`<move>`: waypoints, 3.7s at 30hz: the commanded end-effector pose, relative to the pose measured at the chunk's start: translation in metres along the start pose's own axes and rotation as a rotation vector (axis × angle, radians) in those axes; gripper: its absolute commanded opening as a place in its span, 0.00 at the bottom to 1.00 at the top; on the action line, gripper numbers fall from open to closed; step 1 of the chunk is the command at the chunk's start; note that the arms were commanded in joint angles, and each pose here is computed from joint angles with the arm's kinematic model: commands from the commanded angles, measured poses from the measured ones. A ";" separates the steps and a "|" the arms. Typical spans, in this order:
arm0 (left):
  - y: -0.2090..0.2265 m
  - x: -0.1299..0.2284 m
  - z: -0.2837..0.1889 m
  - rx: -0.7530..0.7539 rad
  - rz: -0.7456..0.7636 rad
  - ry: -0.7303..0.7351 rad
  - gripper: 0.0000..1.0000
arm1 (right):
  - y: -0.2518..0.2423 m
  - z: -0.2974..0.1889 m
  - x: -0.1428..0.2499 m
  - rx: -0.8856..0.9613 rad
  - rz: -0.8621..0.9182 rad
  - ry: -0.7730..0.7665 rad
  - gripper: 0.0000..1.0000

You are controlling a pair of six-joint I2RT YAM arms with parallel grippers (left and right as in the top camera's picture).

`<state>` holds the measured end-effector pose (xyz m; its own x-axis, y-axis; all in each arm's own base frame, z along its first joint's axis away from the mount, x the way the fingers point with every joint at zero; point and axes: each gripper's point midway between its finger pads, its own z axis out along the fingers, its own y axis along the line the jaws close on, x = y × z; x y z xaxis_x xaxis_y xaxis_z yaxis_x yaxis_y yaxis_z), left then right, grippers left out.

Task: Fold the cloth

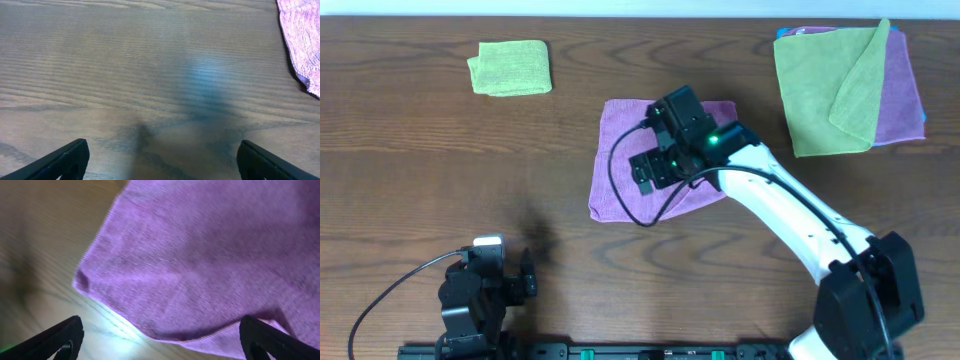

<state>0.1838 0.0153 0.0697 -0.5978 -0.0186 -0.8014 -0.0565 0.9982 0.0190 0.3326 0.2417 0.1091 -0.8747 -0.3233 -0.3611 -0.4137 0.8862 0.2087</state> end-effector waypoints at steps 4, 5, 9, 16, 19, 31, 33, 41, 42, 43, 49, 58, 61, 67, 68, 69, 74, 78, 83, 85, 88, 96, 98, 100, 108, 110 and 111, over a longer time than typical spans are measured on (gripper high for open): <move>-0.014 0.002 0.002 0.082 -0.055 0.001 0.95 | -0.034 0.015 0.019 0.062 -0.024 0.027 0.99; -0.015 0.002 0.002 0.086 -0.055 0.001 0.95 | -0.042 0.016 0.021 0.084 -0.028 0.029 0.99; -0.015 0.002 0.002 0.086 -0.055 0.001 0.95 | -0.081 0.016 0.026 0.143 -0.068 0.042 0.99; -0.015 0.002 0.002 0.086 -0.077 0.002 0.95 | -0.114 0.009 0.027 0.081 -0.082 0.038 0.96; -0.015 0.002 0.002 0.086 -0.098 0.003 0.95 | -0.117 0.008 0.029 0.042 -0.093 0.044 0.95; -0.015 0.003 0.002 0.086 -0.100 0.004 0.95 | -0.111 0.035 0.055 -0.070 -0.155 0.153 0.92; -0.015 0.003 0.002 0.086 -0.100 0.005 0.95 | -0.110 0.037 0.056 -0.080 -0.157 0.159 0.90; -0.015 0.004 0.002 0.086 -0.100 0.010 0.95 | -0.109 0.039 0.057 -0.091 -0.165 0.162 0.68; -0.015 0.004 0.002 0.086 -0.100 0.010 0.95 | -0.109 0.041 0.058 -0.094 -0.168 0.165 0.67; -0.015 0.004 0.002 0.086 -0.100 0.010 0.95 | -0.108 0.041 0.058 -0.097 -0.170 0.166 0.67; -0.015 0.004 0.002 0.086 -0.100 0.011 0.95 | -0.109 0.048 0.063 -0.107 -0.169 0.188 0.66; -0.015 0.004 0.002 0.086 -0.100 0.011 0.95 | -0.110 0.054 0.065 -0.113 -0.174 0.198 0.61; -0.015 0.004 0.002 0.086 -0.100 0.011 0.95 | -0.110 0.054 0.065 -0.112 -0.174 0.195 0.57; -0.015 0.004 0.002 0.086 -0.100 0.010 0.95 | -0.111 0.055 0.061 -0.109 -0.179 0.182 0.56; -0.015 0.004 0.002 0.086 -0.100 0.010 0.95 | -0.111 0.055 0.060 -0.108 -0.180 0.178 0.56; -0.015 0.004 0.002 0.086 -0.100 0.010 0.95 | -0.111 0.056 0.060 -0.108 -0.180 0.178 0.56; -0.015 0.004 0.002 0.086 -0.100 0.010 0.95 | -0.112 0.063 0.066 -0.114 -0.172 0.203 0.54; -0.015 0.004 0.002 0.086 -0.100 0.010 0.95 | -0.112 0.065 0.069 -0.116 -0.168 0.215 0.32; -0.015 0.004 0.002 0.086 -0.100 0.010 0.95 | -0.111 0.061 0.073 -0.121 -0.162 0.233 0.01; -0.015 0.004 0.002 0.086 -0.100 0.011 0.95 | -0.108 0.057 0.076 -0.125 -0.159 0.246 0.01; -0.015 0.004 0.002 0.086 -0.100 0.010 0.96 | -0.105 0.047 0.079 -0.124 -0.130 0.260 0.02; -0.015 0.004 0.002 0.086 -0.100 0.010 0.95 | -0.095 0.009 0.101 -0.111 -0.031 0.346 0.02; -0.015 0.004 0.002 0.086 -0.100 0.010 0.96 | -0.094 0.001 0.104 -0.101 -0.012 0.352 0.02; -0.015 0.004 0.002 0.086 -0.100 0.010 0.95 | -0.095 -0.007 0.109 -0.076 0.017 0.373 0.07; -0.015 0.003 0.002 0.086 -0.099 0.005 0.95 | -0.107 -0.037 0.144 0.056 0.101 0.517 0.47; -0.015 0.002 0.002 0.086 -0.099 0.000 0.95 | -0.108 -0.041 0.146 0.079 0.130 0.520 0.48; -0.015 0.001 0.002 0.086 -0.099 -0.002 0.95 | -0.108 -0.042 0.146 0.083 0.141 0.519 0.49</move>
<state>0.1850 0.0040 0.0709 -0.5890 -0.1129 -0.8002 -0.0591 0.9936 -0.0967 0.2382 0.0931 0.0672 -0.9157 -0.3645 0.1693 -0.3297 0.9221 0.2024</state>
